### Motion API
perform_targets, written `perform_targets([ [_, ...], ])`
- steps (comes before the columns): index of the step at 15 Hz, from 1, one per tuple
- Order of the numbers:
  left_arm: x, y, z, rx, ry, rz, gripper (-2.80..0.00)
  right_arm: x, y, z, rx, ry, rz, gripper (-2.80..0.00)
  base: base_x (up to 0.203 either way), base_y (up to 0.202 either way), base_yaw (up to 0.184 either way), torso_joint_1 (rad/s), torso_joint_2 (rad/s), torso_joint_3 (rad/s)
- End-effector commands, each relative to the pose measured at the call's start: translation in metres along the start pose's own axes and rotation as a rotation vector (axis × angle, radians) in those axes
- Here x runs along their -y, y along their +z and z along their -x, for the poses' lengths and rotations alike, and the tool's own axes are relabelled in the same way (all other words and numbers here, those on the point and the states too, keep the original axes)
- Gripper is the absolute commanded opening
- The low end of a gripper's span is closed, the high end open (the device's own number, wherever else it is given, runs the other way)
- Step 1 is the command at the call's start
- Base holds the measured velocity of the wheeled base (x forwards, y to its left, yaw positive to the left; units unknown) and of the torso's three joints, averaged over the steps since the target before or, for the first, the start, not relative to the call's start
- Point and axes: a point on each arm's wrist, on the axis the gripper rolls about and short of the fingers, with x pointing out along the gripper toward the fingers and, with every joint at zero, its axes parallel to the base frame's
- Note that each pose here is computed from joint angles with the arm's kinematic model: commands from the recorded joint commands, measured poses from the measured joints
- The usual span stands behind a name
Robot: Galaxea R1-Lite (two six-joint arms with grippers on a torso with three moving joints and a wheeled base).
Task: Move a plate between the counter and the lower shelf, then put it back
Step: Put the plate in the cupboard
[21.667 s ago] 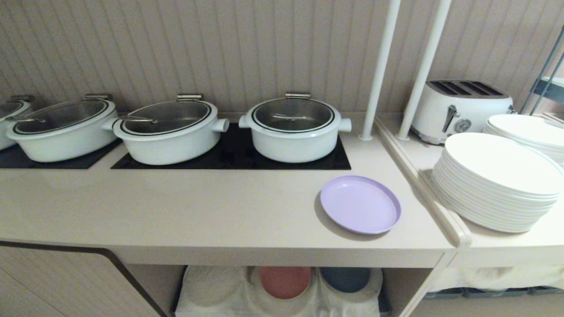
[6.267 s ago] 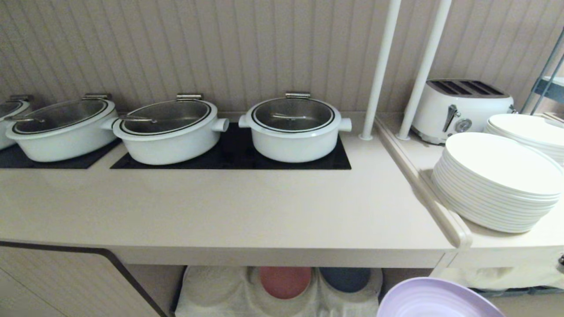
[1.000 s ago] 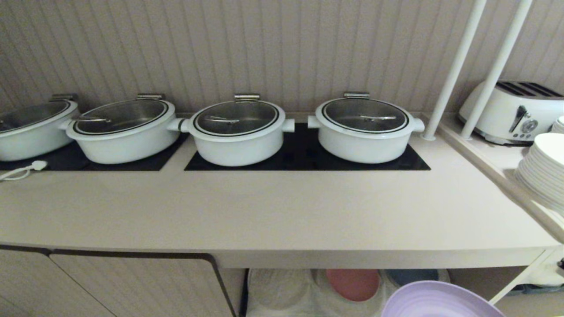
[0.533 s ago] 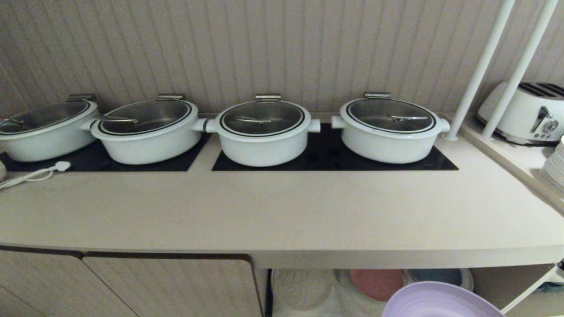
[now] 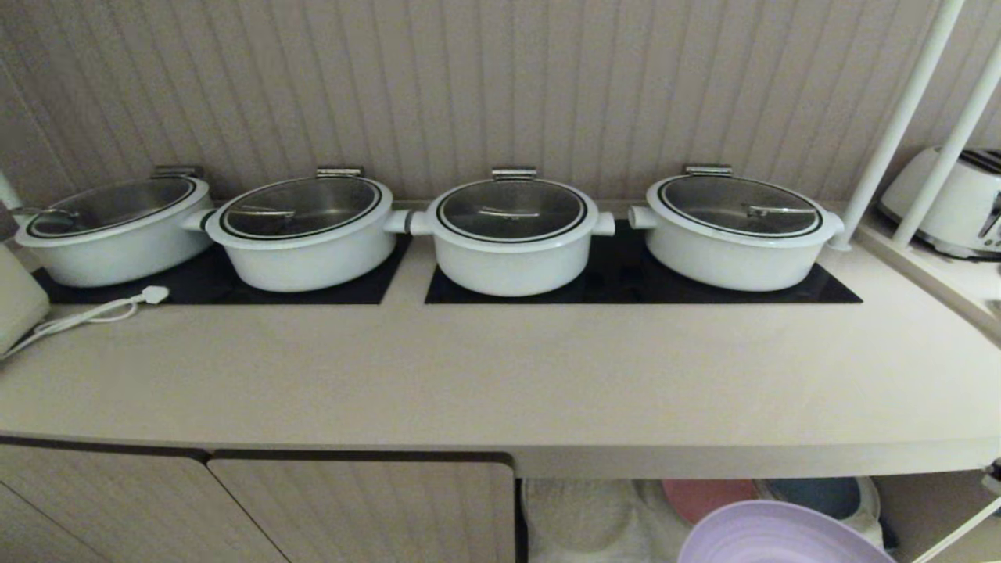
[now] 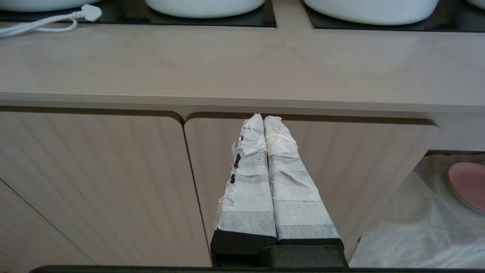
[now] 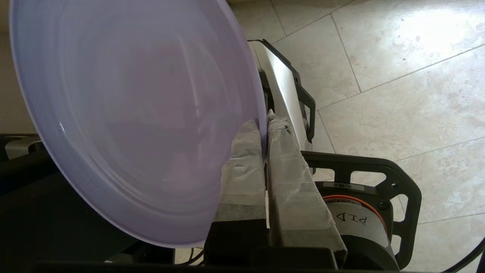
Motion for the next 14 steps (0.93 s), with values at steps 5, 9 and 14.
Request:
perform_targets([
  [5,0.0000,0.0000,-0.0001,-0.001,0.002,0.000,-2.80,-0.0008,0.0011,0.0025,0.015,-0.002,0.004,-2.80,0.000,0.000,0.000,0.000,0.00,0.000],
  [9,0.0000,0.0000,-0.0001,-0.001,0.000,0.000,-2.80,-0.0010,0.0011,0.0046,0.028,0.002,0.005,-2.80,0.000,0.000,0.000,0.000,0.00,0.000],
  [14,0.0000,0.0000,-0.0001,-0.001,0.000,0.000,-2.80,-0.0013,0.0003,0.0074,0.050,0.011,0.008,-2.80,0.000,0.000,0.000,0.000,0.00,0.000],
])
